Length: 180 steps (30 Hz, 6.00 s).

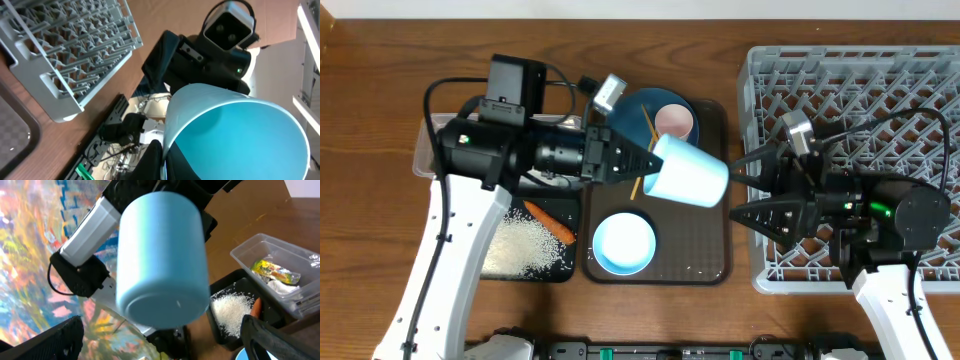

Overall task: Sort waste into correct bins and load items into the dishwasher rack
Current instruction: 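Grasp the light-blue cup with the right gripper from the left gripper, then carry the light-blue cup with the right gripper over the dish rack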

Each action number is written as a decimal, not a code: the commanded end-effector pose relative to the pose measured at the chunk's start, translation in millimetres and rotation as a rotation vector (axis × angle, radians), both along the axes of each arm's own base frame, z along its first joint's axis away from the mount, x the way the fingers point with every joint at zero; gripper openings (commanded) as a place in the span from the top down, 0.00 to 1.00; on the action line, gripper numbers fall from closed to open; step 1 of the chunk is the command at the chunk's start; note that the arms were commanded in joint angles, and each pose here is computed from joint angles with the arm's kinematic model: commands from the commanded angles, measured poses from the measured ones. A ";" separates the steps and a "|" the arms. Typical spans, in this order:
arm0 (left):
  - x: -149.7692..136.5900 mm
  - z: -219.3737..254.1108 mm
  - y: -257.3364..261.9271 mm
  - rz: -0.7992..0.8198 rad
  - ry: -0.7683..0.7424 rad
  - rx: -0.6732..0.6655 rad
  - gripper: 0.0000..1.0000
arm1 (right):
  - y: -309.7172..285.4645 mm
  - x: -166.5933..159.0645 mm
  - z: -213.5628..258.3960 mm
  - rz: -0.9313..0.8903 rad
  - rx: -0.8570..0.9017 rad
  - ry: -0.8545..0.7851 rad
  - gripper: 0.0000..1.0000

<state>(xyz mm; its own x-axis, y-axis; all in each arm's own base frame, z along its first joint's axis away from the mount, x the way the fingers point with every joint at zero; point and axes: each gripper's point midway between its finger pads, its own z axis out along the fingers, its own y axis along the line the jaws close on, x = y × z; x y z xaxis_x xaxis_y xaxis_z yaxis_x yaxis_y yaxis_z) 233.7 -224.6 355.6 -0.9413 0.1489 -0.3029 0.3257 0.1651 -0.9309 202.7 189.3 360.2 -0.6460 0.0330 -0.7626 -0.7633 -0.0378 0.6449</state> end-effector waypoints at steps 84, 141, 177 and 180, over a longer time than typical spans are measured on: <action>-2.8 -30.3 2.0 0.050 0.037 0.166 0.94 | 28.5 0.3 13.5 -0.011 0.086 -0.064 0.53; 17.4 -38.4 6.0 0.111 -0.064 0.230 0.24 | -104.5 107.8 -47.4 -0.600 0.010 0.191 0.58; 17.4 -38.4 6.0 0.111 -0.064 0.230 0.00 | -177.8 95.5 -121.9 -0.973 -1.196 0.571 0.61; 17.4 -38.4 6.0 0.111 -0.064 0.230 0.00 | -171.1 101.8 -137.9 -0.921 -1.231 0.601 0.62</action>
